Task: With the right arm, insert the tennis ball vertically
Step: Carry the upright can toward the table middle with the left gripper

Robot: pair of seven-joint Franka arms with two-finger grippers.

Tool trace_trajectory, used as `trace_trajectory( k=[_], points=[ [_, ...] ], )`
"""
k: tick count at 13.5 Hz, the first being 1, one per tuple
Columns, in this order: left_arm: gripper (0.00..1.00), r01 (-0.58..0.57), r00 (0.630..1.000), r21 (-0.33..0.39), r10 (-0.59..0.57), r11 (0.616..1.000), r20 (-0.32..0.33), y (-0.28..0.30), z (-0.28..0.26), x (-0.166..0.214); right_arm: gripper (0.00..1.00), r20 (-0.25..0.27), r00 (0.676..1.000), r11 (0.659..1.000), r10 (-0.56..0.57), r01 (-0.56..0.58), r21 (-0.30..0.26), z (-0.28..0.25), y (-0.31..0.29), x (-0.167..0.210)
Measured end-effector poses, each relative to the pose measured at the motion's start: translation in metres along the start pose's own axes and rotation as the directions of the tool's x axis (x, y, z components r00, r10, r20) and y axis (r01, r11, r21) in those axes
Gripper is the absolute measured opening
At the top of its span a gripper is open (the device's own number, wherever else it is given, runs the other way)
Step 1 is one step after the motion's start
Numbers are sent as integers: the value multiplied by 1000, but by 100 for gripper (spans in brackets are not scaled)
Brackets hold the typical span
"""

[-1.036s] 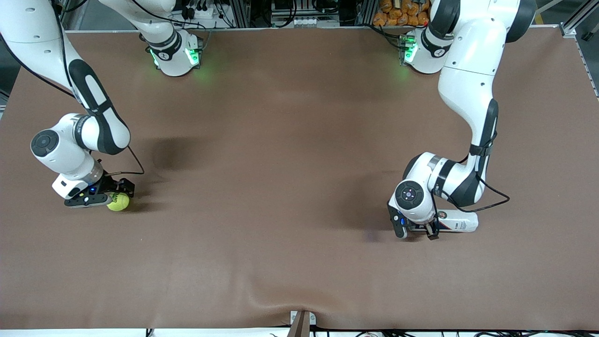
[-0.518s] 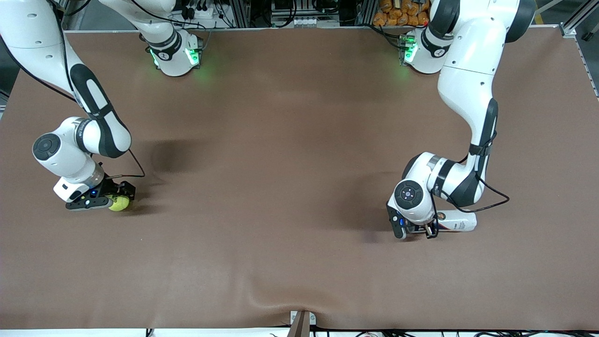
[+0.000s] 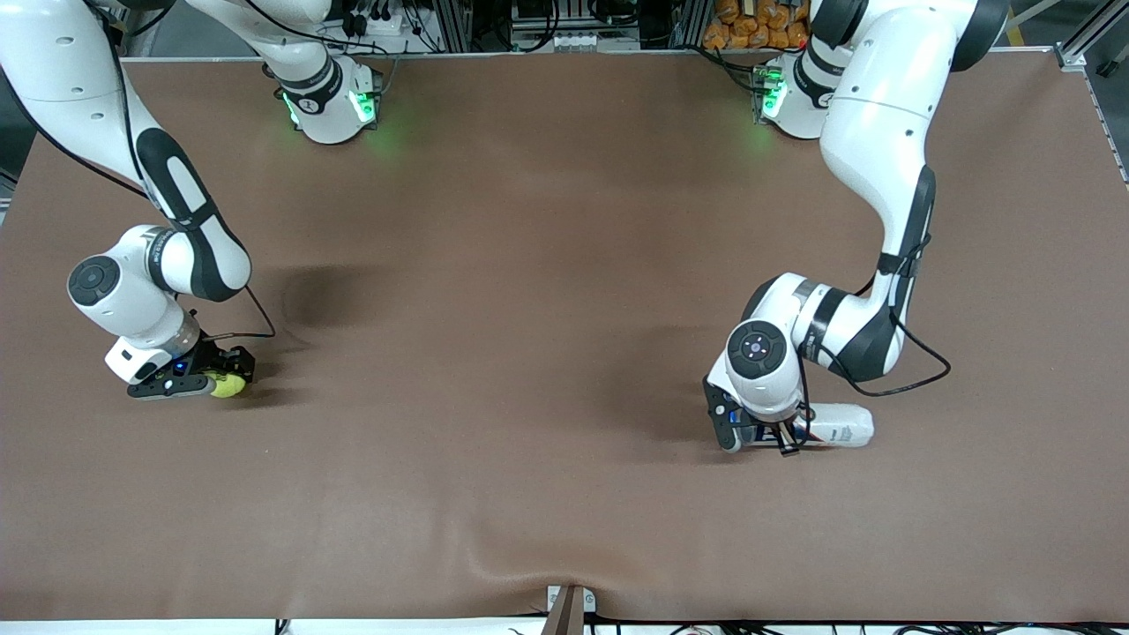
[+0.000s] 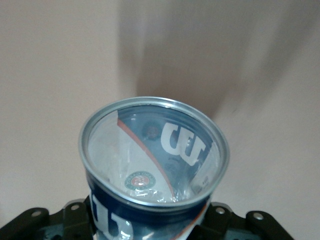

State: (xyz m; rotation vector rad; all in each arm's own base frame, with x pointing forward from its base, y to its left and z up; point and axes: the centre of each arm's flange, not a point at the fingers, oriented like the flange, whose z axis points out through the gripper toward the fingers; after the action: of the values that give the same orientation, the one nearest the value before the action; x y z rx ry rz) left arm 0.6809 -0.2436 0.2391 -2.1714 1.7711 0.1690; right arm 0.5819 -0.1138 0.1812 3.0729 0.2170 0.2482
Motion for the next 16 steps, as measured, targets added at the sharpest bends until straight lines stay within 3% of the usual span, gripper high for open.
trace_trajectory(
  k=[7,12,16],
  points=[
    [70,131,957,-147,-164,980,-238,5,-66,14,68,-60,998,1000,-9,9,-12,-40,1,23],
    [70,154,884,-254,-248,955,-396,18,-127,31,68,39,999,999,-31,29,45,-127,-13,31],
    [71,157,804,-343,-322,926,-501,35,-150,59,68,177,983,993,-42,22,112,-220,-14,38]
  ],
)
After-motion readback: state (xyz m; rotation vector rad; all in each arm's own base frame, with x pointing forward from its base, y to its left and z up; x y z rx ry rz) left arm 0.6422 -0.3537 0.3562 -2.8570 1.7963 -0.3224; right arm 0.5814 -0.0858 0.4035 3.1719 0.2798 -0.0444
